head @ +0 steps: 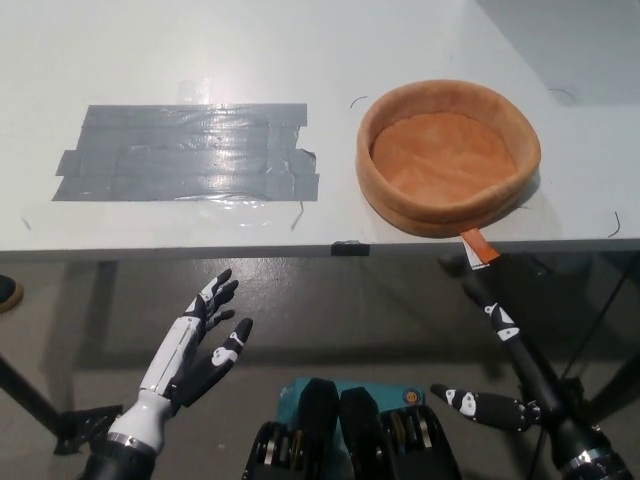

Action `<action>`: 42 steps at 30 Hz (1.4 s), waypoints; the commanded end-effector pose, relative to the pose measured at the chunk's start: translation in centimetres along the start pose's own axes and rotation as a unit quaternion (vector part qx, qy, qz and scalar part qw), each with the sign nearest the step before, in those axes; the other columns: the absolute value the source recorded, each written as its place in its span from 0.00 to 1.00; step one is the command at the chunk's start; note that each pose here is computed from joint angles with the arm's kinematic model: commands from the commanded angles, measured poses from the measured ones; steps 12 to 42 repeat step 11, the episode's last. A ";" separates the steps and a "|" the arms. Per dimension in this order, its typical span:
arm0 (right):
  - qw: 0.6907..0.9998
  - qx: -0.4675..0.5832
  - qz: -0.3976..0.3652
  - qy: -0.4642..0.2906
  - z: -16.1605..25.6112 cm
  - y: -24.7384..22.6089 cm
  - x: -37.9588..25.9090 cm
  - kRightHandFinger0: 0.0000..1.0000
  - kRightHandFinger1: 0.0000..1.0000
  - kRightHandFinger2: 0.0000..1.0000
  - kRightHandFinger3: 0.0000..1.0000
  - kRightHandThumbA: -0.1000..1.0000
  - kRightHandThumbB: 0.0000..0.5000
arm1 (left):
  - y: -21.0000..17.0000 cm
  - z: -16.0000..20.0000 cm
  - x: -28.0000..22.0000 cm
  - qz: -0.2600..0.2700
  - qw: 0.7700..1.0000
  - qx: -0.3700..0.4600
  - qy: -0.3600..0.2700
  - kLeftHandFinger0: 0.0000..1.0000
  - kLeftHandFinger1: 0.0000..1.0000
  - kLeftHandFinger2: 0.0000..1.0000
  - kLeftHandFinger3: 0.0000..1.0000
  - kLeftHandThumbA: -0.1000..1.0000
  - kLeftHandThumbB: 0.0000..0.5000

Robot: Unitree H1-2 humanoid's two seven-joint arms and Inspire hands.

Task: An emotional support dumpling is kept in a soft plate infront in the middle of the desk infront of the robot. The robot extends its right arm to pick up the dumpling and hands it to a person

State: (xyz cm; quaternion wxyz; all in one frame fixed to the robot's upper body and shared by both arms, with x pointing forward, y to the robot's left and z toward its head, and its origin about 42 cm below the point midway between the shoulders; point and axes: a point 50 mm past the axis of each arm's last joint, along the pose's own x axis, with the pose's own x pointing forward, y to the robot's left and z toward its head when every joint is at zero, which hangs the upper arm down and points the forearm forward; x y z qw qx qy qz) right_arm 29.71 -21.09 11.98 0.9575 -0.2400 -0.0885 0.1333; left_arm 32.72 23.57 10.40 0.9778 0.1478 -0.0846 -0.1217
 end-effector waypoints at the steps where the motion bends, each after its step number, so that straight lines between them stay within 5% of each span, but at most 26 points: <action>1: 0.999 -0.006 -0.012 -0.031 0.6 -1.0 0.5 1.00 1.00 1.00 1.00 0.87 0.58 | 0.3 1.0 0.2 0.009 1.000 0.004 -0.030 0.95 1.00 1.00 1.00 0.69 0.55; 42: 0.999 -0.009 -0.003 -0.031 0.9 -0.9 0.9 1.00 1.00 1.00 1.00 0.88 0.58 | 0.5 1.1 0.2 0.011 0.999 0.007 -0.032 0.95 1.00 1.00 1.00 0.67 0.54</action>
